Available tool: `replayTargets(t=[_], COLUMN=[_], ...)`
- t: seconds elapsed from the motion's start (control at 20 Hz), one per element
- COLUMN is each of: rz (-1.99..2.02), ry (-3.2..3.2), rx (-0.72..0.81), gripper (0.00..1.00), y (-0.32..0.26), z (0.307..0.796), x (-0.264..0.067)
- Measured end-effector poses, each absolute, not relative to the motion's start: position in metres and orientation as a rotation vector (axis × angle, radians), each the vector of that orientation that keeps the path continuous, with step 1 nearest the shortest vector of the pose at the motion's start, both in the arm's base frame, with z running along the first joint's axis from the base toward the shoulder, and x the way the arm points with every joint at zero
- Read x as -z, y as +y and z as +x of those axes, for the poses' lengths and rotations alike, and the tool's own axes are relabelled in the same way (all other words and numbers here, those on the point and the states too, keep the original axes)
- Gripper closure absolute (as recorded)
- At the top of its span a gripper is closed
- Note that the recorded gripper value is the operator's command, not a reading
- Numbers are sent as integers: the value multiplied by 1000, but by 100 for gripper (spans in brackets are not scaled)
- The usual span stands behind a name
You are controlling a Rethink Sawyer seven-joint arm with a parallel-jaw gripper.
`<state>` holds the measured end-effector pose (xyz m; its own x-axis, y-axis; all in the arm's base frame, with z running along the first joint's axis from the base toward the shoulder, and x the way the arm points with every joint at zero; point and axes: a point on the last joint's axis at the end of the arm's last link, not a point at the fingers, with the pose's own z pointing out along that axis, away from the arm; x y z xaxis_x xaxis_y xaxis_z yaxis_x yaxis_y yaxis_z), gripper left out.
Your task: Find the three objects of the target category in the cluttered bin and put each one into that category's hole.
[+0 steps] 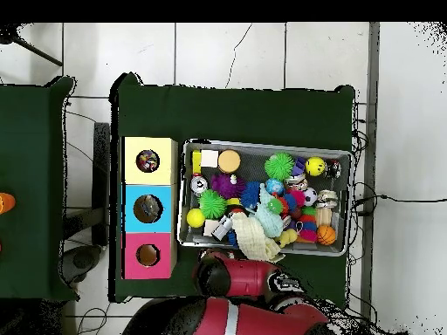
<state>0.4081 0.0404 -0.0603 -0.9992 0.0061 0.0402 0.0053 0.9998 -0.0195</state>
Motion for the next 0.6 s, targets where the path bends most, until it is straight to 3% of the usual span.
replayTargets(t=[0.6], rz=[23], ry=[-3104], rx=[-47], gripper=[100], y=[45], z=[409], x=[60])
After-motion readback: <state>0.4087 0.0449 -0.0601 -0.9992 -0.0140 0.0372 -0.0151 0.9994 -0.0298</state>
